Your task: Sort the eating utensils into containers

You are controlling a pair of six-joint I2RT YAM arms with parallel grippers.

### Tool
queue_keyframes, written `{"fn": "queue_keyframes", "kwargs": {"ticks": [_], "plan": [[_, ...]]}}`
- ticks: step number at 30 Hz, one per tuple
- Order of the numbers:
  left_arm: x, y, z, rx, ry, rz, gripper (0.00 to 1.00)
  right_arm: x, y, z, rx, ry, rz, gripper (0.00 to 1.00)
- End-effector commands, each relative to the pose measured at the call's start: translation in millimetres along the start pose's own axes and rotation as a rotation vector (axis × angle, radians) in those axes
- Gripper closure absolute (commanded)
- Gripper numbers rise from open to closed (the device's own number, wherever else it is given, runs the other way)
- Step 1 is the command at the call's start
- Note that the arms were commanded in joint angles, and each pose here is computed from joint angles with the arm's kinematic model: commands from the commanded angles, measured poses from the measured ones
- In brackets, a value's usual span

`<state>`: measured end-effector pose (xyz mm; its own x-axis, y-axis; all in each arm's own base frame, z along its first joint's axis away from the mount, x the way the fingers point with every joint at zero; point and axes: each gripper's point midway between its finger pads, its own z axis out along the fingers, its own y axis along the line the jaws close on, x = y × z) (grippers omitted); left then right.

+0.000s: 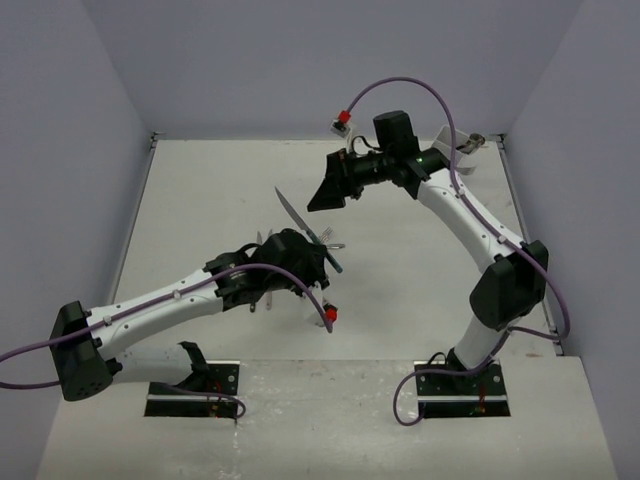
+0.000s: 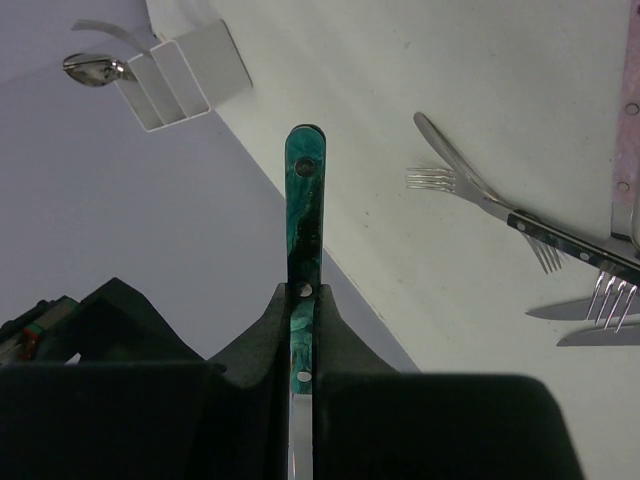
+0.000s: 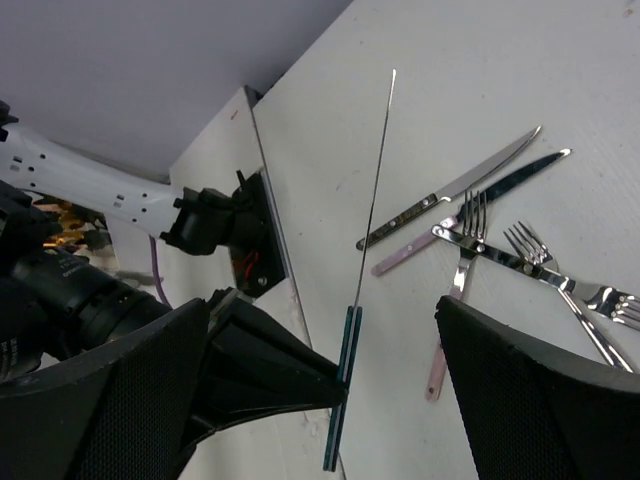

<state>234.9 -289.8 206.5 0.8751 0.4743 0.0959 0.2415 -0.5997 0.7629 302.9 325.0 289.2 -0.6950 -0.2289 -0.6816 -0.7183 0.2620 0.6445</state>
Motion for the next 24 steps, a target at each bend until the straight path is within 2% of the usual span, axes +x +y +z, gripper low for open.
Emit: {"fn": "queue_keyframes", "kwargs": {"ticks": [1,6,14,16,18,19,21,24], "plan": [[-2,20,-2,-0.052,-0.011,0.061,1.00,-3,-6,15,0.011,0.003,0.051,0.05],[-2,21,1,-0.041,-0.012,0.080,1.00,15,-13,34,0.080,0.078,0.045,0.07],[-2,17,0,-0.020,-0.014,0.081,1.00,59,-15,44,0.080,0.216,0.035,0.23],[-2,16,-1,-0.016,-0.013,0.074,1.00,68,-13,42,0.074,0.233,0.036,0.42],[-2,16,-2,-0.018,-0.013,0.071,1.00,76,-9,39,0.060,0.250,0.030,0.51],[-1,16,-3,-0.019,-0.011,0.069,1.00,77,-6,38,0.053,0.252,0.028,0.61],[-1,15,-3,-0.018,-0.012,0.067,1.00,81,-1,37,0.033,0.260,0.005,0.67],[3,17,-5,-0.021,0.015,0.063,1.00,83,7,36,-0.006,0.268,-0.014,0.86]]}}
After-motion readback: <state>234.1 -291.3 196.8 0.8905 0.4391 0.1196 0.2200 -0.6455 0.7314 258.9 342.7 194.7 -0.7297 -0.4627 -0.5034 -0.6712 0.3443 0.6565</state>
